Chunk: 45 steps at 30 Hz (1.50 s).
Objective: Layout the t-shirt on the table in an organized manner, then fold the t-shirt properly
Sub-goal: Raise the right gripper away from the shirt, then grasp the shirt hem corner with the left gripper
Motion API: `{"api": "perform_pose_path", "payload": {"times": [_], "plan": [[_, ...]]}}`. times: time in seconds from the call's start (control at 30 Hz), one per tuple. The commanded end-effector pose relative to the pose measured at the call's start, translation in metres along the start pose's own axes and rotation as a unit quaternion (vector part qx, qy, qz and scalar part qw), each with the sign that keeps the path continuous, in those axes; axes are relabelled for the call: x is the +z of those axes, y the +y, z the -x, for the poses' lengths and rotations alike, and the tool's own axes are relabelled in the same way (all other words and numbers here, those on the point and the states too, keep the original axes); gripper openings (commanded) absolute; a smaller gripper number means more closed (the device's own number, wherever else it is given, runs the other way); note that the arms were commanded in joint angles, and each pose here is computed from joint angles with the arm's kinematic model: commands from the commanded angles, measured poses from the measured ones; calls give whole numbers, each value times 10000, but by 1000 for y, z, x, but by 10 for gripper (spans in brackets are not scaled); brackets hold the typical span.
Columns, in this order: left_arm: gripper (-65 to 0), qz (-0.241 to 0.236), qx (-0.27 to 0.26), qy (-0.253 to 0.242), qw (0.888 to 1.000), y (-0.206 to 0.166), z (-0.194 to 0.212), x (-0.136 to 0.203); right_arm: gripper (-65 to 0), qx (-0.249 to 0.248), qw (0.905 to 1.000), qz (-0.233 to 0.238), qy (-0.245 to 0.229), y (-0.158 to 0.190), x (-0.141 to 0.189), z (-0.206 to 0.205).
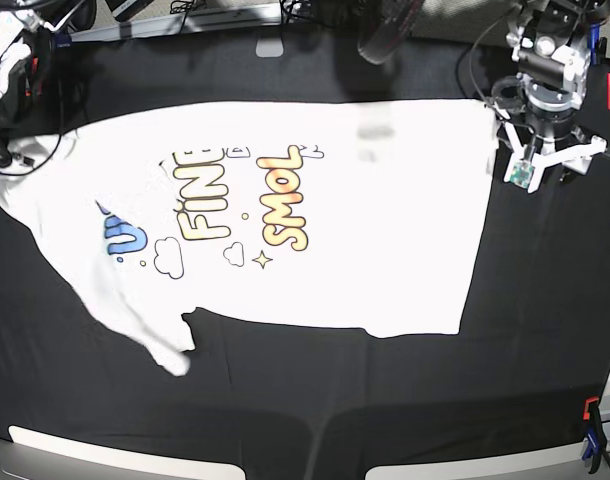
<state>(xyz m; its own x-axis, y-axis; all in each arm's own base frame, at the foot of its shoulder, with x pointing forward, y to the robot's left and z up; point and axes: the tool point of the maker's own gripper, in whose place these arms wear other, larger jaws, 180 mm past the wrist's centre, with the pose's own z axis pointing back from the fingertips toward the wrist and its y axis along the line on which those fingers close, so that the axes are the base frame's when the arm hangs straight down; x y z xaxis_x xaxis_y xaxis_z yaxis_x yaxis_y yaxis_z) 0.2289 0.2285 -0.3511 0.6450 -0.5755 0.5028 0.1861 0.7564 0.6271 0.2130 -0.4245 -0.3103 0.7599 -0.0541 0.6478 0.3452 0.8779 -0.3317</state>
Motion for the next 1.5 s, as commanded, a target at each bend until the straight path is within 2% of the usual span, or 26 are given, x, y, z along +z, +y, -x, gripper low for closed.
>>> {"api": "perform_pose_path", "payload": {"times": [0.0,0.2,0.37,0.4,0.5,0.57,0.63,0.7,0.73,0.8,0.87,0.97,1.07,1.17,1.23,1.3,1.37,1.47], "plan": [[-332,-198,37,-186,9996,12,-10,1,-650,-45,9993,216,-317,-17,6,-18],[-332,-198,36,-232,9995,12,-11,1,-650,-625,9973,4,-397,-24,12,-14],[-332,-253,62,-400,9989,16,-21,-1,-408,-769,9951,-277,-554,-14,12,-20],[-332,-278,81,-433,9986,18,-25,-1,-386,-765,9952,-270,-556,-14,12,-21],[-332,-287,109,-640,9975,23,-40,-5,-381,-728,9957,-199,-530,-17,12,-20],[-332,84,190,-890,9958,14,-57,-8,-381,-649,9963,-32,-570,-23,12,-21],[-332,918,345,-1252,9873,-8,-81,-6,-381,-589,9948,118,-819,-30,14,-30],[-332,1832,494,-1676,9674,-30,-110,2,-381,-646,9917,189,-1096,-35,18,-39],[-332,2118,596,-1884,9571,-34,-125,6,-381,-715,9904,204,-1163,-38,20,-41],[-332,2198,814,-2202,9469,-23,-153,6,-381,-862,9880,186,-1268,-42,24,-42],[-332,2109,956,-2421,9422,-6,-178,-1,-381,-1075,9842,164,-1397,-48,28,-43],[-332,2148,1332,-2440,9363,15,-200,-24,-381,-1645,9690,-57,-1844,-59,41,-50],[-332,2595,1558,-2173,9280,14,-204,-57,-381,-2077,9414,-617,-2586,-63,64,-66],[-332,3145,2130,-1844,9065,3,-207,-88,-381,-1997,9160,-1374,-3196,-51,90,-79],[-332,3408,2414,-1742,8918,-5,-216,-103,-381,-2064,9029,-1717,-3358,-45,100,-83],[-332,3539,2599,-1705,8821,-12,-226,-118,-381,-2106,8959,-1942,-3396,-40,104,-85],[-332,3515,2808,-1620,8783,-15,-234,-134,-381,-2112,8935,-2098,-3362,-34,106,-85],[-332,3336,2877,-1305,8882,-19,-231,-161,-381,-2093,8933,-2282,-3259,-28,106,-83]]}}
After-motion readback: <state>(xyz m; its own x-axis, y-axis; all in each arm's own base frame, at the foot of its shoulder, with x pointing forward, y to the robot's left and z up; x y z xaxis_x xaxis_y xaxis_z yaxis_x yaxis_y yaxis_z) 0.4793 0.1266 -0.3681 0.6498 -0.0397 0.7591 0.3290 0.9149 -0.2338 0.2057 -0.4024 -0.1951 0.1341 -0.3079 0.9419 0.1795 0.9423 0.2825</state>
